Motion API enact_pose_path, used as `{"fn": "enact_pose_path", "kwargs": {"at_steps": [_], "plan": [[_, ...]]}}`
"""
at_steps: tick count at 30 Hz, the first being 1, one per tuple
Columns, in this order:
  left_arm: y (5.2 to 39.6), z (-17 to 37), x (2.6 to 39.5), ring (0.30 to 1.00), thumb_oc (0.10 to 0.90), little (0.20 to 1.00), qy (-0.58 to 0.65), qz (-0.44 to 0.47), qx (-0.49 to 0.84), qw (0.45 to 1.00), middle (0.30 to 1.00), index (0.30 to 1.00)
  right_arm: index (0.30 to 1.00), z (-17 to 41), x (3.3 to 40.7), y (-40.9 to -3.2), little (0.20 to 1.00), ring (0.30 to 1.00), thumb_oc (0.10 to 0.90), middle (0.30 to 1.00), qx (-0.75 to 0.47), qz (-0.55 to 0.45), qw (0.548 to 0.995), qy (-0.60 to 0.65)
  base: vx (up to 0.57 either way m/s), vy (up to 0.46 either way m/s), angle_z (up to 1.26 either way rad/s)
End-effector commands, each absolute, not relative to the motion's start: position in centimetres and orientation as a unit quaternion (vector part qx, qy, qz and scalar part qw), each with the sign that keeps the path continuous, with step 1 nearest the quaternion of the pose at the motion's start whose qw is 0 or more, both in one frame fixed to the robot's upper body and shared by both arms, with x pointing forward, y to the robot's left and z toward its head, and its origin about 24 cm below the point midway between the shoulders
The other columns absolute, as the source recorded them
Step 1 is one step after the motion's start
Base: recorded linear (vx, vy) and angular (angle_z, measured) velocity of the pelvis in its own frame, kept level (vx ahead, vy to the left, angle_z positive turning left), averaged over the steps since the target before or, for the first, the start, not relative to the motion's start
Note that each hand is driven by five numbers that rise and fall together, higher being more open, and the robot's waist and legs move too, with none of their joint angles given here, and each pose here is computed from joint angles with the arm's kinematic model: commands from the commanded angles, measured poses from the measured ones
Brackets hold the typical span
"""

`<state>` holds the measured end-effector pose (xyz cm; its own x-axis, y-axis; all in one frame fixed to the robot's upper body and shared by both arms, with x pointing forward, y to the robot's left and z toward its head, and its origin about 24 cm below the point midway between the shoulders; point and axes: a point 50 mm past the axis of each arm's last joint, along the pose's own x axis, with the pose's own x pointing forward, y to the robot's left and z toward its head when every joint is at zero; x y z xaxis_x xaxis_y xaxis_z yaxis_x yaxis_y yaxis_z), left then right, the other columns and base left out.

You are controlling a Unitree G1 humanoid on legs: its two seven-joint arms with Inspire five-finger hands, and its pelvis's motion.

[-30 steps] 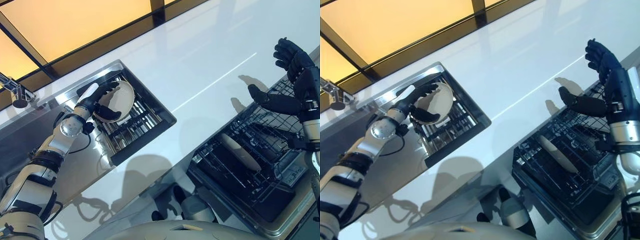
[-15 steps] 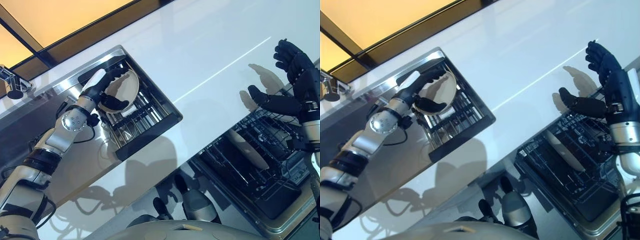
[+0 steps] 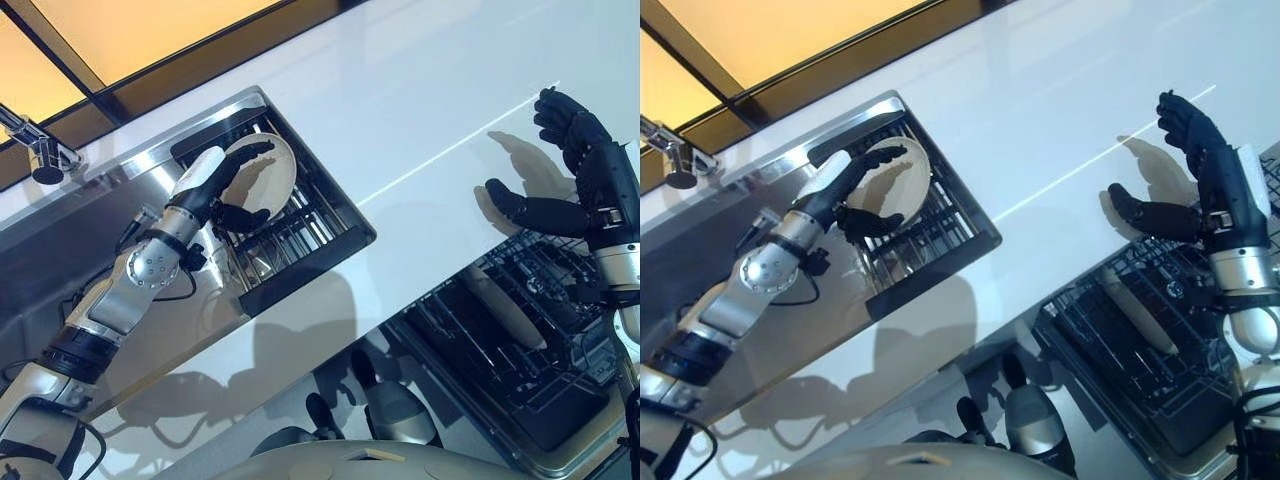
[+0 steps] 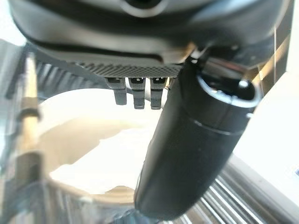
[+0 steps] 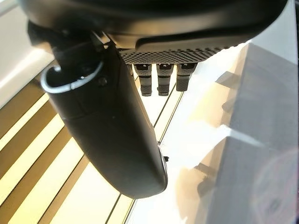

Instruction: Pick up plates and place into dishwasher.

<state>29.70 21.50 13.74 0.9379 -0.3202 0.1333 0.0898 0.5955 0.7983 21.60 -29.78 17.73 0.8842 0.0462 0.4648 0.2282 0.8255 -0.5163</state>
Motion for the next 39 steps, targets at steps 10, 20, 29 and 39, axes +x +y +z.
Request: {"fn": "enact_pose_path", "kwargs": {"at_steps": [10,20,29,39], "plan": [[21.7,16.9,29.1,0.9,0.8,0.9,-0.21,-0.085,0.429,0.874,0.9,0.9,0.9,21.8,20.8,-27.7,0.9,0.9,0.8,0.9,-0.283,-0.042,0.888,-0.361,-0.01,0.0,0.03],[22.3,17.7,28.3,0.9,0.8,0.9,-0.23,-0.073,0.45,0.86,0.9,0.9,0.9,21.9,20.5,-28.0,0.9,0.9,0.8,0.9,-0.287,-0.048,0.887,-0.359,0.0,0.0,0.0],[23.3,19.4,26.4,0.9,0.8,0.9,-0.251,-0.058,0.473,0.843,0.9,0.9,0.9,21.9,19.6,-28.3,0.9,0.9,0.8,0.9,-0.287,-0.054,0.887,-0.358,0.0,0.0,0.0],[23.9,19.8,25.1,0.9,0.8,0.9,-0.239,-0.092,0.464,0.848,0.9,0.9,0.9,21.9,19.4,-28.3,0.9,0.9,0.8,0.9,-0.286,-0.053,0.887,-0.358,-0.01,0.002,0.04]]}}
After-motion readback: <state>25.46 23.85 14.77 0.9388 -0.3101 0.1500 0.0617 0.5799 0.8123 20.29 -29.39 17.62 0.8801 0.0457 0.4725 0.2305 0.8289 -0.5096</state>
